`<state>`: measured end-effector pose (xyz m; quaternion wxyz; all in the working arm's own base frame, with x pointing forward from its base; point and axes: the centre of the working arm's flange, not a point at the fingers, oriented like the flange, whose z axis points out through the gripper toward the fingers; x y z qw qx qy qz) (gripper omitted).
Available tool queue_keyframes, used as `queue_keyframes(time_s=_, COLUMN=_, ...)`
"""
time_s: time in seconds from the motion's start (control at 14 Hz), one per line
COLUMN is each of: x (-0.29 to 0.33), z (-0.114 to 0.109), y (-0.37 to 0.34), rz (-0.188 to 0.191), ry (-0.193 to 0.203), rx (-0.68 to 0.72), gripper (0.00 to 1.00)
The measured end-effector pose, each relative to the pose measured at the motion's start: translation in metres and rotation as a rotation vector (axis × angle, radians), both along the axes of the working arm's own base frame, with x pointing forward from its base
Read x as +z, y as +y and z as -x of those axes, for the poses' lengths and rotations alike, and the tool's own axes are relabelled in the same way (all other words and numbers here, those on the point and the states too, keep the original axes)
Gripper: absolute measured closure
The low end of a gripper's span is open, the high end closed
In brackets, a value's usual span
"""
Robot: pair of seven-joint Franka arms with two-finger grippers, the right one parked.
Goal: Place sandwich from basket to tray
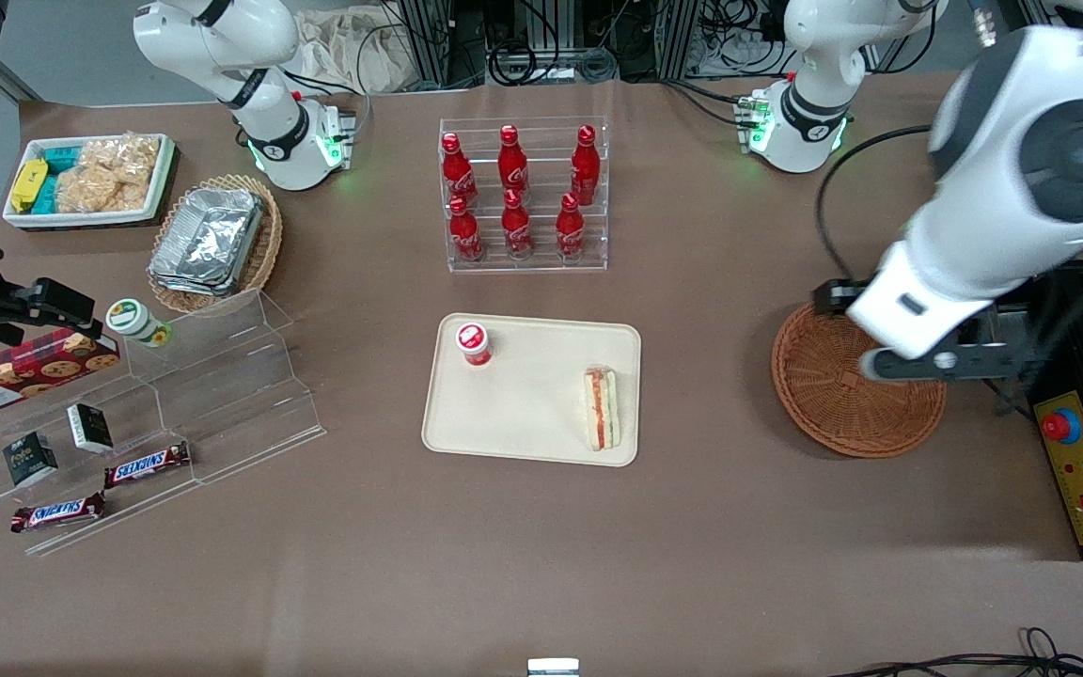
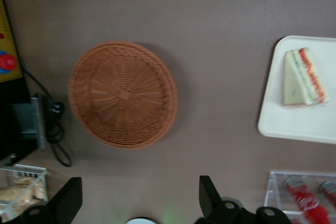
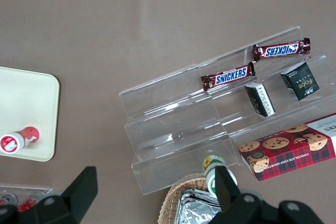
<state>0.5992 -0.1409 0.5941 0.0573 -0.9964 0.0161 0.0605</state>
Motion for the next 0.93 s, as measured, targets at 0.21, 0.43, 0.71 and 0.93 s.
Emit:
queue_keyframes(time_s=0.21, x=0.018, z=0.012, y=0.070, rz=0.028, ry=0.010, rx=0.019, gripper=0.00)
queue_keyframes(time_s=0.43, x=0.024, z=0.032, y=0.099, rz=0.038, ry=0.025, rx=0.041, gripper=0.00)
queue_keyframes(time_s=0.71, x=0.031, z=0.062, y=0.096, rz=0.033, ry=0.011, rx=0.032, gripper=0.00)
queue_keyframes(time_s=0.93, x=0.029, z=0.075, y=0.098, rz=0.033, ry=-0.012, rx=0.004, gripper=0.00)
